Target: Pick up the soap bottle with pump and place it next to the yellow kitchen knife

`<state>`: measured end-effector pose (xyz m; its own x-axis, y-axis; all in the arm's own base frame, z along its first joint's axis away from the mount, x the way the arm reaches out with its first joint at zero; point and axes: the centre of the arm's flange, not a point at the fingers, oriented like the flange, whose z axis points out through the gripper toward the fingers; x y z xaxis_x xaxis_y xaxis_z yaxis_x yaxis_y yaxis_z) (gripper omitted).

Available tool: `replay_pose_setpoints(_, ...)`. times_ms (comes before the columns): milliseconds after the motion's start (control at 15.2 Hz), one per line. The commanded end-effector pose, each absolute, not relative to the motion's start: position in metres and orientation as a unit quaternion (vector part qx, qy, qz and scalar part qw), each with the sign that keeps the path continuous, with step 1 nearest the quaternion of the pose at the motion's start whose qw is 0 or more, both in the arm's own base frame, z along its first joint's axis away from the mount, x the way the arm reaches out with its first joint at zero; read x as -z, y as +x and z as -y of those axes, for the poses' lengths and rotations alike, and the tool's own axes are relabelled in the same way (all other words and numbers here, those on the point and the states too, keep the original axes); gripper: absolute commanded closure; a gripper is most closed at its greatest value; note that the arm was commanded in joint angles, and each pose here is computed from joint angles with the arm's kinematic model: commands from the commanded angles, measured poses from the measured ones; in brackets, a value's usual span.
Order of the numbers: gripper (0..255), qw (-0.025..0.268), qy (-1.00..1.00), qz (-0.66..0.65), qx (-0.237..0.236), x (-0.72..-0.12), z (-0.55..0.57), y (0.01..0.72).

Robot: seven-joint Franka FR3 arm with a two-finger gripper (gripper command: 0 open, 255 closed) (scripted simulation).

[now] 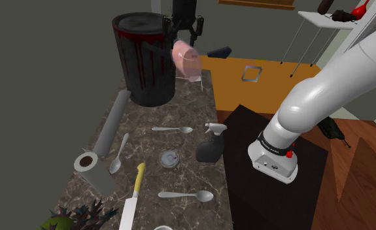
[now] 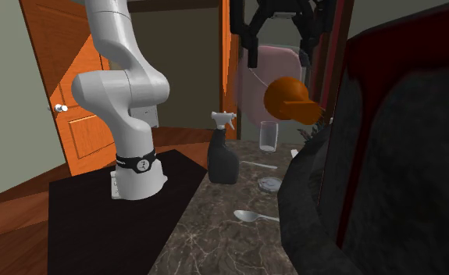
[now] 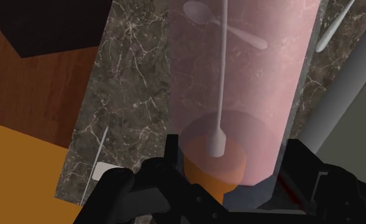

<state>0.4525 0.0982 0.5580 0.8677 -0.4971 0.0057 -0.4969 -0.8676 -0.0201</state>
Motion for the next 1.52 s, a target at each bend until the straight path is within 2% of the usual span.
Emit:
replay_pose_setpoints(0, 255, 0.009, -0.966, -0.257, 0.005, -0.564, -0.112, 0.451)
replay_pose_setpoints(1056, 255, 0.009, -0.966, -0.257, 0.005, -0.566, -0.322, 0.428)
replay_pose_setpoints(1452, 255, 0.009, -0.966, -0.257, 0.005, -0.539, -0.326, 0.428)
